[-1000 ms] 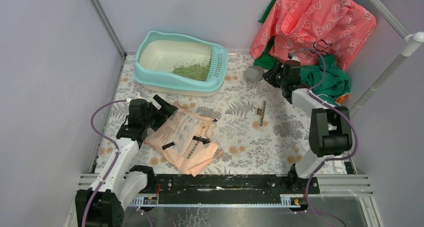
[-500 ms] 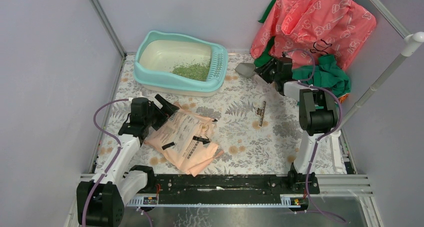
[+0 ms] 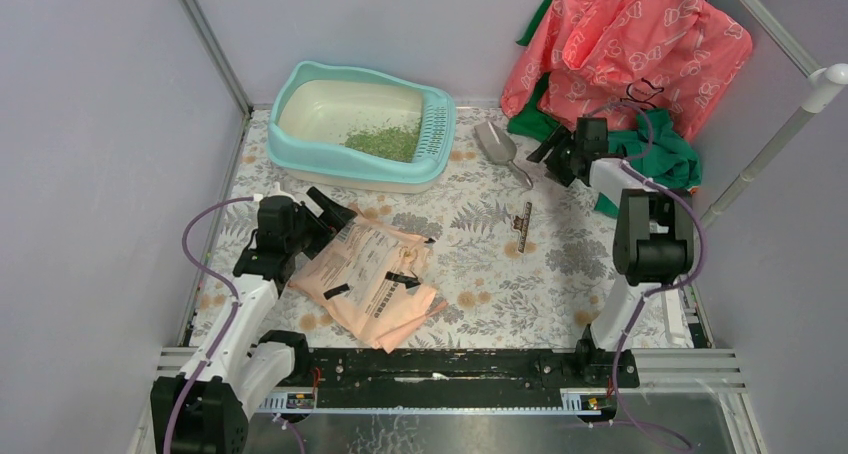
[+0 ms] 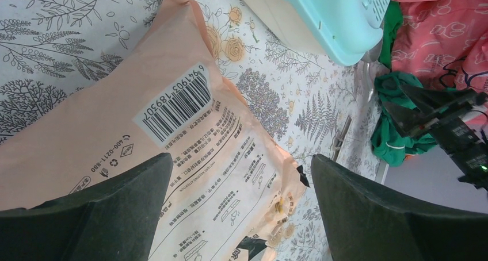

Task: Fill the litter box with clean litter
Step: Place the spatula at the center of the board, then close the cat litter bag at the center of the board.

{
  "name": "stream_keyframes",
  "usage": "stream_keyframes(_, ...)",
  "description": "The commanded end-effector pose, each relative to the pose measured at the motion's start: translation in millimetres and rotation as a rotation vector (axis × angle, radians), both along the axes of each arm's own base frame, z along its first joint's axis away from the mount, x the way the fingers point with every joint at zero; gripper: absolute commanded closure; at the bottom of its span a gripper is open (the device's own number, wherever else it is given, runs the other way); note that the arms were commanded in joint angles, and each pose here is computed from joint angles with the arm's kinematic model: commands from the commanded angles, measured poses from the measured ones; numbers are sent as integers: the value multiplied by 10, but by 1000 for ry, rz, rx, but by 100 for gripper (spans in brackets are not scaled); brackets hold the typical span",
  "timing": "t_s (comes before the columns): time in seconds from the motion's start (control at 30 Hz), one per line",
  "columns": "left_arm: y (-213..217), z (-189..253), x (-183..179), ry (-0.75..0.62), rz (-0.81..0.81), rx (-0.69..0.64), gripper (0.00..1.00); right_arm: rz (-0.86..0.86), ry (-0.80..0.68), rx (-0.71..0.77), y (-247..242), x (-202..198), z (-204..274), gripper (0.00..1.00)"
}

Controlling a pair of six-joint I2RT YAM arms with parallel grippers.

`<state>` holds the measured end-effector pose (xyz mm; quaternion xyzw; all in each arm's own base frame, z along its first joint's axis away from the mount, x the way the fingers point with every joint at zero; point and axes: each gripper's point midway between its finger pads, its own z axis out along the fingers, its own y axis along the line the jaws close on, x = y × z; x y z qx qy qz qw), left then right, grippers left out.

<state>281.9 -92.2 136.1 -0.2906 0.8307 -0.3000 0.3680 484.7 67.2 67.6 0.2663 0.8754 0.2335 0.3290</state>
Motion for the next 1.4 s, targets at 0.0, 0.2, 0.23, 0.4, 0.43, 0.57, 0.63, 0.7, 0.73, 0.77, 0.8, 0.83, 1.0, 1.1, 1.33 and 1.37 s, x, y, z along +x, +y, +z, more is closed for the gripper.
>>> stream_keyframes(0.0,21,143,30,-44,-2,11,1,37,-72,-135,-130,-229,615,27)
stream_keyframes(0.2,97,97,69,-20,21,62,1,101,-146,-171,43,-514,1054,27)
stream_keyframes(0.23,132,86,73,-13,33,79,1,146,-159,-177,180,-564,1117,28)
stream_keyframes(0.4,319,82,111,-3,107,153,1,489,-214,-172,1313,-954,1301,30)
stream_keyframes(0.43,356,90,122,-2,119,164,1,552,-223,-181,1542,-1047,1319,30)
stream_keyframes(0.57,505,50,133,32,154,184,1,769,-271,-213,2368,-1355,1349,30)
stream_keyframes(0.63,539,10,100,51,159,182,1,863,-304,-260,2708,-1475,1345,31)
stream_keyframes(0.7,626,-6,64,55,189,176,1,921,-334,-311,2982,-1526,1322,31)
stream_keyframes(0.73,645,-3,42,52,199,174,1,949,-334,-323,3094,-1542,1287,31)
stream_keyframes(0.77,661,-4,19,51,206,174,1,970,-337,-327,3192,-1544,1263,31)
stream_keyframes(0.8,678,-20,-2,57,214,177,1,979,-342,-328,3280,-1529,1227,31)
stream_keyframes(0.83,698,-4,-21,52,223,181,1,991,-345,-324,3363,-1521,1195,31)
stream_keyframes(1.0,737,-12,-95,55,239,184,1,1071,-361,-377,3695,-1587,1023,31)
stream_keyframes(1.1,709,-61,-122,63,234,169,1,1102,-373,-433,3850,-1664,912,31)
stream_keyframes(1.33,721,-99,-171,69,240,176,1,1153,-359,-514,4126,-1897,478,36)
stream_keyframes(1.37,729,-94,-174,68,242,179,1,1166,-353,-521,4159,-1950,416,37)
